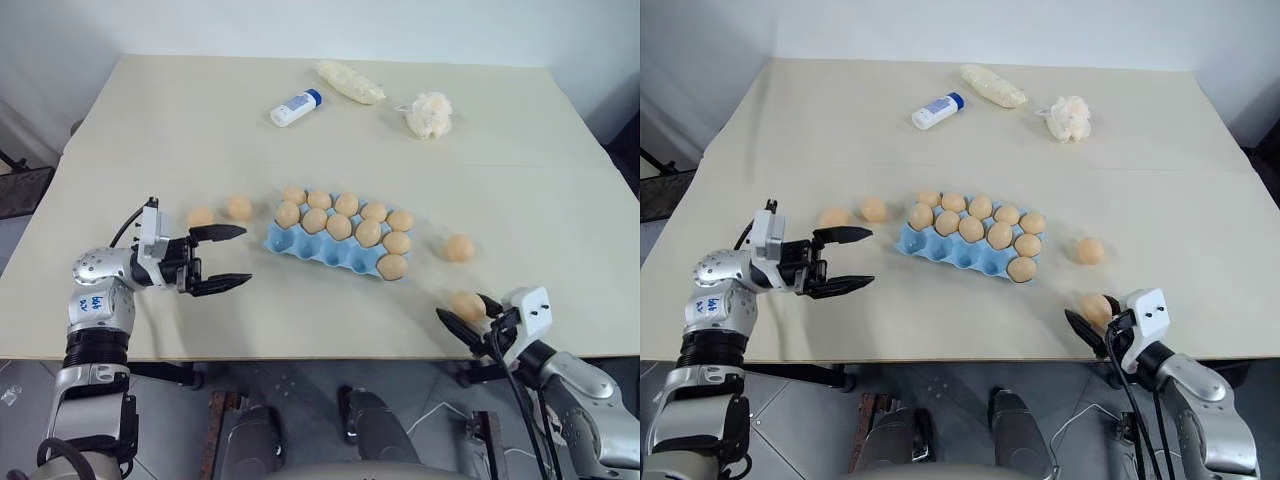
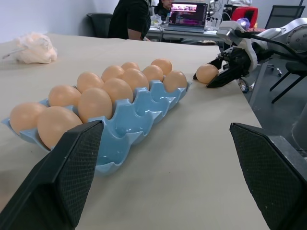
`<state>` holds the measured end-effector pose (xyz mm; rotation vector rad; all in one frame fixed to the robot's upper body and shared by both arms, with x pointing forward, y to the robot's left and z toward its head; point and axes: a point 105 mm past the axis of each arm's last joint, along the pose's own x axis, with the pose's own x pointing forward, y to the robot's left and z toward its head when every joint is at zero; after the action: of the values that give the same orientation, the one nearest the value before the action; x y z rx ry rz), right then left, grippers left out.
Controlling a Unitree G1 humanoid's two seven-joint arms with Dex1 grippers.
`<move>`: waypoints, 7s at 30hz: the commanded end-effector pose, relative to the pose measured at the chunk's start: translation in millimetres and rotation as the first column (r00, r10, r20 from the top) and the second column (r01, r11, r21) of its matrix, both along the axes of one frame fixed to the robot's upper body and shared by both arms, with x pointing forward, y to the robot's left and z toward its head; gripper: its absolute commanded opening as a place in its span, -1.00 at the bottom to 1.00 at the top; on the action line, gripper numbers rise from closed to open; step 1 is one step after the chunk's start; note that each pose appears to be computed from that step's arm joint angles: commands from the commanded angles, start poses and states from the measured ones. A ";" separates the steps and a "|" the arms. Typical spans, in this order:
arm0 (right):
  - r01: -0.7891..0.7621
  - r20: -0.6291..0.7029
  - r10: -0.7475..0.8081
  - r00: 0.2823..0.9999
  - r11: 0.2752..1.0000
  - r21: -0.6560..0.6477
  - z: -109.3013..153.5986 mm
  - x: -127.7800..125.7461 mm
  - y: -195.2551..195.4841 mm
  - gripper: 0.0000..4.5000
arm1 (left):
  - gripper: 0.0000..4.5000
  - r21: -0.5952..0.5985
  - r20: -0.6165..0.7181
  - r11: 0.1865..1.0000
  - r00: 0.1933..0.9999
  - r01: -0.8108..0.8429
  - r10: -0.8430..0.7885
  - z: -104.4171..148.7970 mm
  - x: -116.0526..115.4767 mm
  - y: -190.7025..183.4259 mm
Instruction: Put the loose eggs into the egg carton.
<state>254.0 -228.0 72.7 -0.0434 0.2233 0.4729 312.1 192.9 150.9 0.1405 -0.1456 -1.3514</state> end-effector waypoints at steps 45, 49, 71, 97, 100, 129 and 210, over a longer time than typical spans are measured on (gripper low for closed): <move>-0.404 0.107 0.435 0.894 0.886 -0.229 80.8 73.9 140.5 0.44 | 1.00 0.163 0.048 0.986 0.998 -0.041 0.034 -8.7 -0.6 12.1; -0.406 0.120 0.437 0.891 0.887 -0.219 85.7 73.1 141.4 0.99 | 1.00 0.162 0.047 0.986 0.998 -0.038 0.031 -8.6 -1.0 11.7; -0.298 0.182 0.320 0.930 0.945 -0.135 112.6 1.9 39.0 0.99 | 1.00 0.137 0.033 0.990 0.999 -0.042 0.037 -15.7 -2.3 9.6; 0.031 0.319 -0.030 0.947 1.000 0.001 83.9 48.6 -21.0 0.99 | 1.00 -0.037 0.071 0.990 0.988 -0.135 0.137 4.1 1.9 17.1; 0.045 0.293 -0.042 0.955 0.999 -0.002 76.1 60.9 -17.9 0.99 | 1.00 -0.061 0.084 0.987 0.984 -0.152 0.157 7.9 0.0 19.3; 0.051 0.158 -0.045 0.986 0.998 -0.034 32.9 94.0 -5.3 0.28 | 1.00 -0.075 0.079 0.985 0.984 -0.156 0.162 19.6 -39.1 39.3; -0.717 0.287 0.741 0.608 0.667 -0.204 133.4 46.4 96.3 0.98 | 1.00 -0.248 0.103 0.793 0.799 -0.556 0.592 34.7 -18.1 25.8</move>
<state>306.5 -122.4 198.7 -0.3011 -0.1158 1.2390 297.8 215.9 172.8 0.0945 -0.3264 -0.7659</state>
